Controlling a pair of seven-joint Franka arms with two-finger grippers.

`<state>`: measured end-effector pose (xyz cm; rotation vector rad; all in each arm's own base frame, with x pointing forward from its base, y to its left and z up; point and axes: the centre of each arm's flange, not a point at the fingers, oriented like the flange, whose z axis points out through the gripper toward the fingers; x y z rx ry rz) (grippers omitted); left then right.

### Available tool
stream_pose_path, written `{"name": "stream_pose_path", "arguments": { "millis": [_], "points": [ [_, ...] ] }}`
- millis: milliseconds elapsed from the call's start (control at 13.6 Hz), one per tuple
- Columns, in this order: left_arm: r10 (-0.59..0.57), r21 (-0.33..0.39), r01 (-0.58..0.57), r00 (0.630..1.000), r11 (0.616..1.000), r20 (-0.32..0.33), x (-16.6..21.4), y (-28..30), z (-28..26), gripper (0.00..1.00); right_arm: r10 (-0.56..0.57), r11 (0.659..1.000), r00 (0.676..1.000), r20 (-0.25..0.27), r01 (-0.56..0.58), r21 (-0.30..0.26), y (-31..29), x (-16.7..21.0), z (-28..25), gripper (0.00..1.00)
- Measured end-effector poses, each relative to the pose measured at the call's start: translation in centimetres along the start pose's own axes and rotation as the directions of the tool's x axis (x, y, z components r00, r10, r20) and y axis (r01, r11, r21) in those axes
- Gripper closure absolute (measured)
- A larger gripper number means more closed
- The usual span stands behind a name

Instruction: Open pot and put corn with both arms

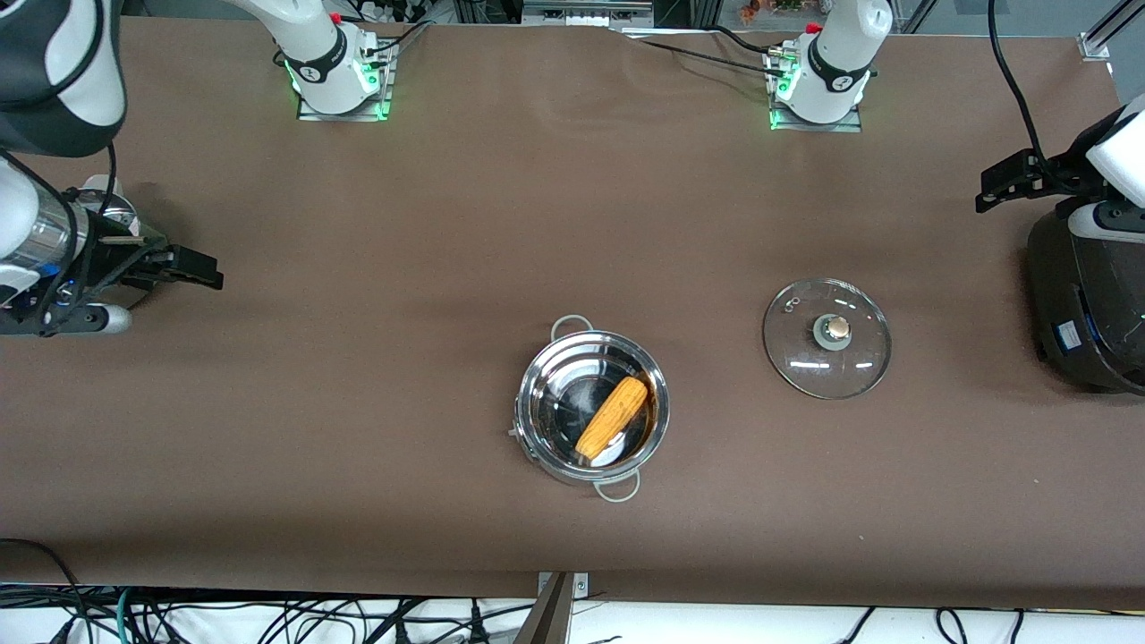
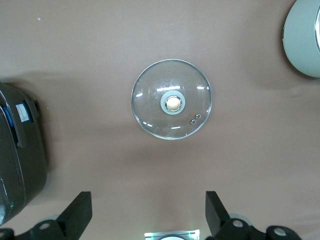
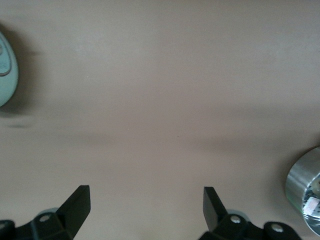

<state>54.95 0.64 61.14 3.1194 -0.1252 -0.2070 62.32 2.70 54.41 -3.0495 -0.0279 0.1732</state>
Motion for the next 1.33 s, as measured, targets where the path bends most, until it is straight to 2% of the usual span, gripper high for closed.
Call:
{"name": "stream_pose_path", "arguments": {
  "millis": [74, 294, 589, 736, 957, 1325],
  "points": [
    [-0.006, -0.001, 0.006, 1.0, 1.0, 0.002, -0.1, -0.2, 0.1, 0.0, -0.006, 1.0, 1.0, 0.009, 0.006, -0.008, 0.7, -0.6, -0.6, 0.0],
    [-0.013, -0.003, 0.013, 1.0, 1.0, 0.005, -0.5, -0.5, -0.1, 0.0, -0.017, 0.998, 1.0, -0.008, 0.016, -0.053, 1.9, -2.5, -2.9, 0.0],
    [-0.018, -0.003, 0.018, 1.0, 1.0, 0.002, -0.6, -0.7, -0.3, 0.0, 0.022, 0.999, 1.0, 0.014, -0.022, -0.038, 4.6, -6.2, -1.9, 0.0],
    [-0.024, -0.004, 0.024, 1.0, 1.0, 0.0, -0.7, -1.0, -0.3, 0.0, 0.01, 0.998, 1.0, 0.007, -0.01, -0.058, 4.4, -7.3, -1.7, 0.0],
    [-0.033, -0.004, 0.033, 0.999, 0.999, -0.005, -0.7, -1.4, -0.6, 0.0, -0.021, 0.997, 1.0, 0.005, 0.021, -0.077, 2.8, -7.6, -1.7, 0.0],
    [-0.033, -0.004, 0.033, 0.999, 0.999, -0.006, -0.7, -1.4, -0.6, 0.0, -0.011, 0.997, 1.0, 0.006, 0.011, -0.079, 3.4, -7.6, -1.7, 0.0]
  ]
}}
